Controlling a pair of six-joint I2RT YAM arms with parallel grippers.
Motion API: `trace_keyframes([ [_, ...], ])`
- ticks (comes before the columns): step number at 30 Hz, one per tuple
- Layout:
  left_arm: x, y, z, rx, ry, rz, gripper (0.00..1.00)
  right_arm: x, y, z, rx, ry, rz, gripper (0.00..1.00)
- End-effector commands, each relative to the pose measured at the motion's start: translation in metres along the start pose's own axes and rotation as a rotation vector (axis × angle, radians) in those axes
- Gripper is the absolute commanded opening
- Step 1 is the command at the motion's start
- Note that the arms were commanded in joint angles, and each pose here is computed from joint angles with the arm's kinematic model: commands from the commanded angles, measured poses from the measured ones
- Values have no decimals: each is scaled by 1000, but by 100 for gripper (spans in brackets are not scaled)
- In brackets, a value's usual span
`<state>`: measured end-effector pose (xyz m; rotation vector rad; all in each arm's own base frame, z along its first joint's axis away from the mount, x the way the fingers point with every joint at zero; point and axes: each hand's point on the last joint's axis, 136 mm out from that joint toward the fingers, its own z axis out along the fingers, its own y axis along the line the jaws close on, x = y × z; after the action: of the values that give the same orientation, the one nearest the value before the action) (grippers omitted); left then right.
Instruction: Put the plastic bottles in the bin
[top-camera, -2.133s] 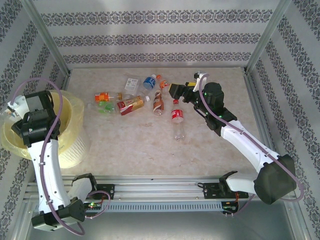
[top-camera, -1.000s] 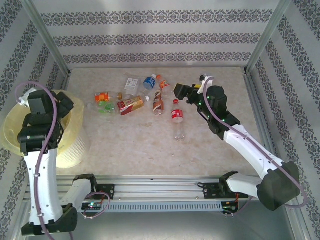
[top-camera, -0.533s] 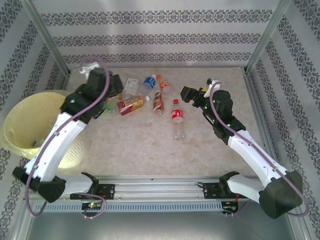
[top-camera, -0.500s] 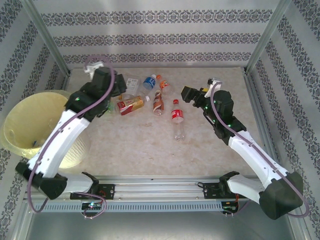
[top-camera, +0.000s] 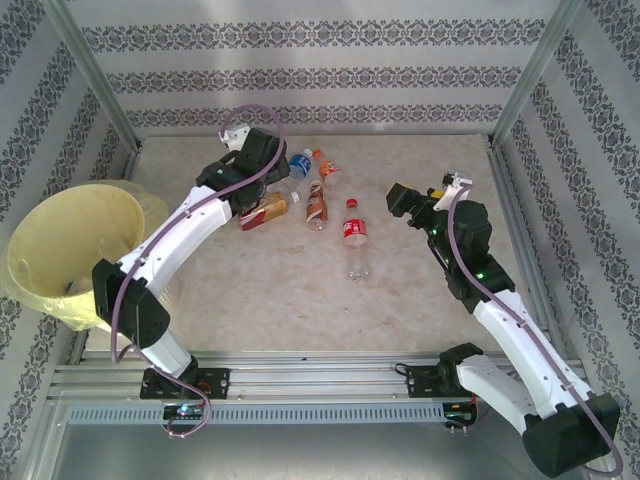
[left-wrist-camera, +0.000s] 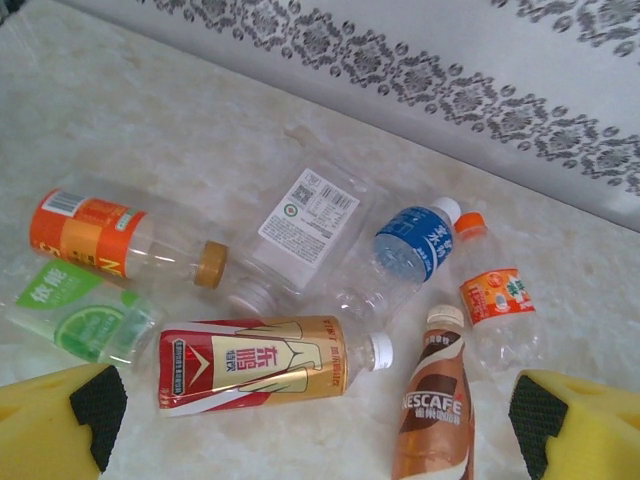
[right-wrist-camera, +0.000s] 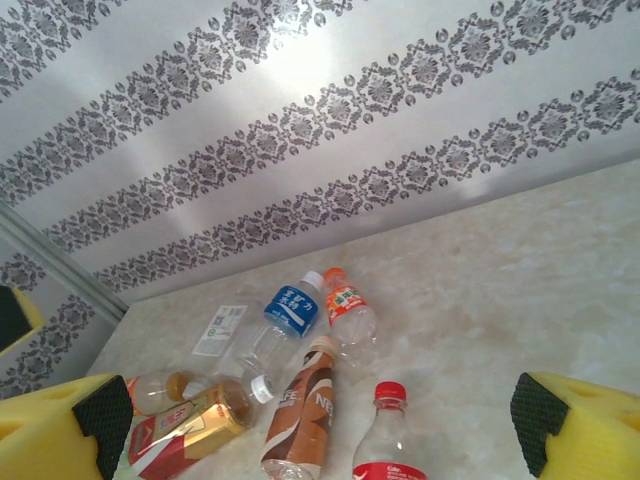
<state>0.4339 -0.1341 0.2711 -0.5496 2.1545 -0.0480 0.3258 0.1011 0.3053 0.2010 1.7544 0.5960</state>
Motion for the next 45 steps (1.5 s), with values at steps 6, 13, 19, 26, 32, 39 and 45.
trace_keyframes([
  [6, 26, 57, 54, -217, 30, -195, 100, 5, -15, -9, 57, 1, -20, 98],
  [13, 43, 107, 78, -316, 65, -297, 100, 8, -18, -9, 69, 13, -27, 98],
  [19, 50, 146, 89, -402, 75, -369, 100, 11, -19, -6, 73, 26, -20, 98],
  [26, 63, 173, 103, -456, 114, -424, 100, 13, -20, -3, 77, 40, -20, 98],
  [32, 80, 186, 123, -459, 183, -526, 100, 15, -20, 0, 79, 55, -21, 98],
  [39, 83, 188, 145, -434, 199, -558, 100, 15, -19, 0, 79, 64, -20, 98],
  [45, 82, 183, 166, -427, 199, -540, 100, 15, -19, 0, 81, 67, -23, 98],
])
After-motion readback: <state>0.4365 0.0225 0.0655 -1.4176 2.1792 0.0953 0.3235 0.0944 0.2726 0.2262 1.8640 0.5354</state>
